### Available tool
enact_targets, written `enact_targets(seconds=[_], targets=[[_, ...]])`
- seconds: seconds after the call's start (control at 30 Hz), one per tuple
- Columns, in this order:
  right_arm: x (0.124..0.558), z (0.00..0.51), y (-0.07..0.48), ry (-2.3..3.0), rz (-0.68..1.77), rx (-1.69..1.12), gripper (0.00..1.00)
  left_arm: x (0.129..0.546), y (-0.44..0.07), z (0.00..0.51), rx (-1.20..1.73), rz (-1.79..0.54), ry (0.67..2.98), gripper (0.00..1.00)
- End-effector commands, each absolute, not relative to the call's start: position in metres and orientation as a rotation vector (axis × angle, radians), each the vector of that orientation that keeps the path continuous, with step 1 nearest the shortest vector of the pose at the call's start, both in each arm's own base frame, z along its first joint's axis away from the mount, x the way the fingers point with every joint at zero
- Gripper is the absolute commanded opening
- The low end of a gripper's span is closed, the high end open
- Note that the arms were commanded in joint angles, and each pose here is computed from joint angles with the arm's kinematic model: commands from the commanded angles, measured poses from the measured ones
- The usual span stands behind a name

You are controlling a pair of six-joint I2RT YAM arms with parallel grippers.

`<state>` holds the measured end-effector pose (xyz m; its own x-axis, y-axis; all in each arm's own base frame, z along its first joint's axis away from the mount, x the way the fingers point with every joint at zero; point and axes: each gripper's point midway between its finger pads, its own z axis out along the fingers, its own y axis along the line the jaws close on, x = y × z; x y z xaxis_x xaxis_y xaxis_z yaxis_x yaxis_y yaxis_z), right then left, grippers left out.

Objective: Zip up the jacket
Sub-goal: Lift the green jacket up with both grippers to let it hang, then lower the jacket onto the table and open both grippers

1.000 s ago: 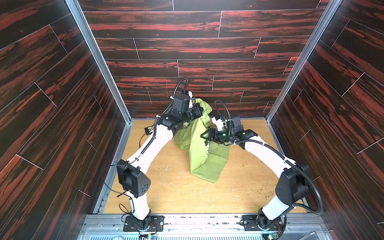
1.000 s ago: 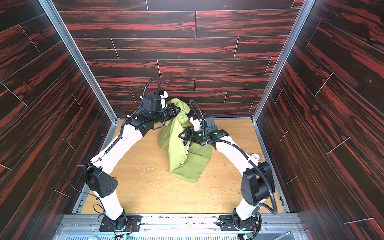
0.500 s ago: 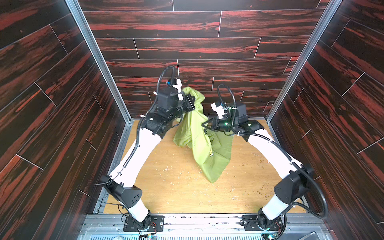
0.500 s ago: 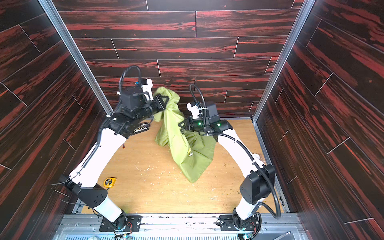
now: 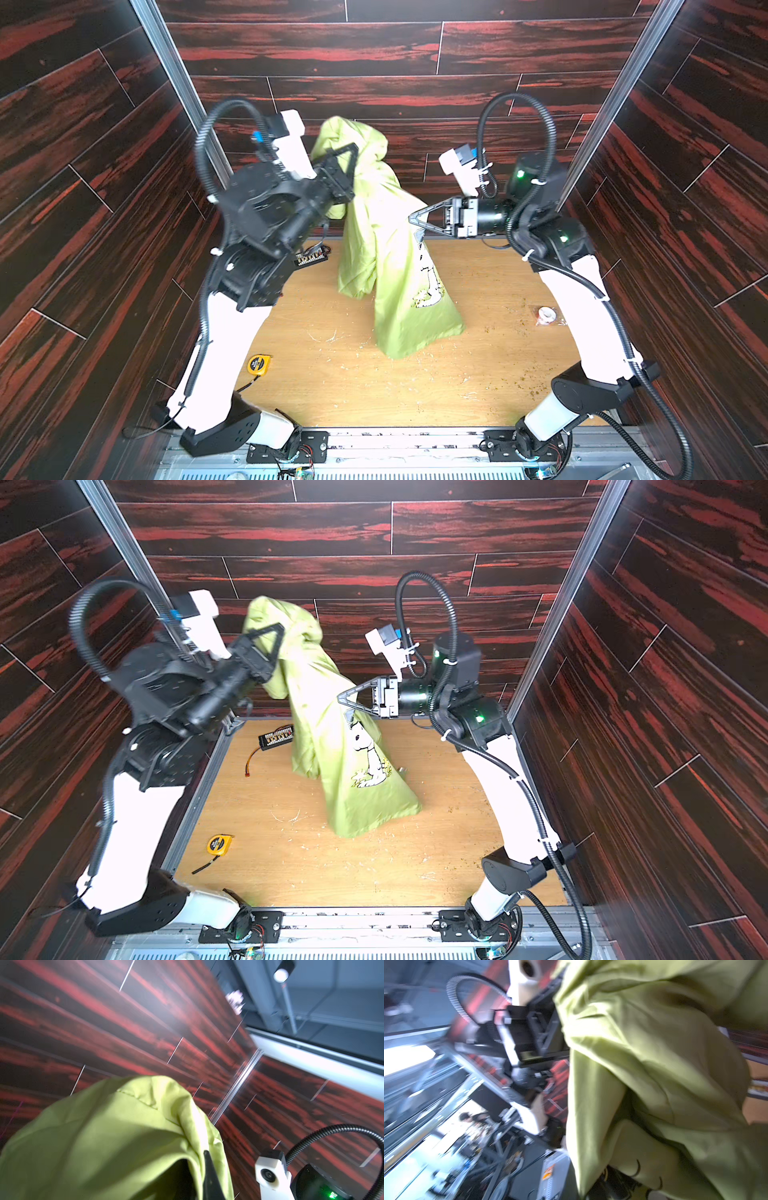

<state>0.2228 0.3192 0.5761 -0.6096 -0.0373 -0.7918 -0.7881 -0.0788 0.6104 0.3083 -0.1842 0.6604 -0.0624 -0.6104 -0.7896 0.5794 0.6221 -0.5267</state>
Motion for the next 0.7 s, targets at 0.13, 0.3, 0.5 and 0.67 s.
enact_targets(seconds=[0.13, 0.3, 0.5, 0.67], targets=[[0.211, 0.600, 0.320, 1.604, 1.923, -0.934, 0.00, 0.283, -0.164, 0.718, -0.038, -0.990, 1.094, 0.00], [0.266, 0.546, 0.316, 1.790, 1.858, -0.736, 0.00, 0.334, -0.198, 0.679, -0.040, -0.995, 1.220, 0.00], [0.365, 0.413, 0.268, 2.157, 1.595, -0.257, 0.00, 0.404, -0.245, 0.604, -0.045, -0.962, 1.429, 0.00], [0.409, 0.299, 0.206, 2.376, 1.424, 0.130, 0.00, 0.461, -0.291, 0.516, -0.051, -0.946, 1.643, 0.00]])
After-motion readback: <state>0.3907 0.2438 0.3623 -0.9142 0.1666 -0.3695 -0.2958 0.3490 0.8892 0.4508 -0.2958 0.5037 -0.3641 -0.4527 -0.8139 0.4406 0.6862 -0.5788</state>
